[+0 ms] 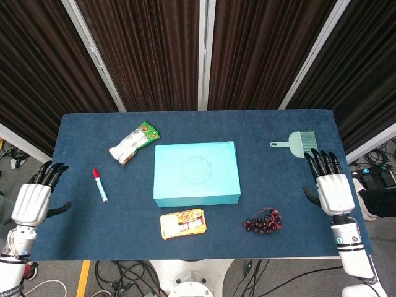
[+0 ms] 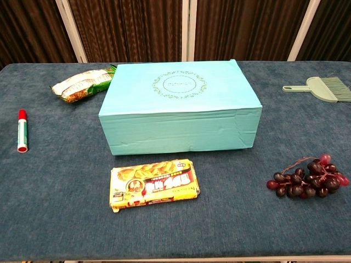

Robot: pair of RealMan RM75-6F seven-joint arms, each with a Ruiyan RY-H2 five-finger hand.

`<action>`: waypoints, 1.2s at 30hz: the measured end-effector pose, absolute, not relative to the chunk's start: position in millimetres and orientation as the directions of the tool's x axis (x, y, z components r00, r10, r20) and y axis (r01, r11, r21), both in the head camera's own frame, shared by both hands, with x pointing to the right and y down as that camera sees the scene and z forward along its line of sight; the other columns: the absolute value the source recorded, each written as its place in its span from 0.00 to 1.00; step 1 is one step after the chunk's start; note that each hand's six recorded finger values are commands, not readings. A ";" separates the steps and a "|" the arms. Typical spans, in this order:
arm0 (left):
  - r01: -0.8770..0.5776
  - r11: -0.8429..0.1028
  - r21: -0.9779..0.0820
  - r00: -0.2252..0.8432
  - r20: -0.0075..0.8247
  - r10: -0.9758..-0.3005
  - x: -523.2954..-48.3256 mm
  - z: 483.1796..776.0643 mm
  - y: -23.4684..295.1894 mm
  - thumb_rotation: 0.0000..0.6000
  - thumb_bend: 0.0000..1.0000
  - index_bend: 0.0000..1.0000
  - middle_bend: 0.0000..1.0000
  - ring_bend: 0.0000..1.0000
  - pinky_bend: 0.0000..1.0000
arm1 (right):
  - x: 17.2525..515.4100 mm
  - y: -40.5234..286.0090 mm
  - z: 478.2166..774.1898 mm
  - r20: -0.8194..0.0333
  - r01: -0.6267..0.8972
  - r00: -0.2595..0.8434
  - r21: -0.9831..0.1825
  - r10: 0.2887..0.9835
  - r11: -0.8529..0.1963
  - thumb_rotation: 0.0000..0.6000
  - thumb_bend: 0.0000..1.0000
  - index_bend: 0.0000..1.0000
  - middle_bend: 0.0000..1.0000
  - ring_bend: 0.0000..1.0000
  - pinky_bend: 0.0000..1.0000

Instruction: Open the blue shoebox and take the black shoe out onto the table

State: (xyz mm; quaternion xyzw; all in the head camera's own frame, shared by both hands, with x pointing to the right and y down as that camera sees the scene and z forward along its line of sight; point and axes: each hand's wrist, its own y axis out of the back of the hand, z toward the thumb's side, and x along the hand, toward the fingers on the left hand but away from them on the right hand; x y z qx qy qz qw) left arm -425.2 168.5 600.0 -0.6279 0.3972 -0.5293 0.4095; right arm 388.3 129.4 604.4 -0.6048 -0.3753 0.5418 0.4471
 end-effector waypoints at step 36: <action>-0.060 -0.354 -0.933 0.130 0.345 -0.930 -431.3 604.7 171.6 1.00 0.11 0.15 0.13 0.06 0.32 | 292.7 98.7 672.8 -0.367 -0.082 0.349 -0.929 0.862 -0.362 1.00 0.16 0.00 0.03 0.00 0.00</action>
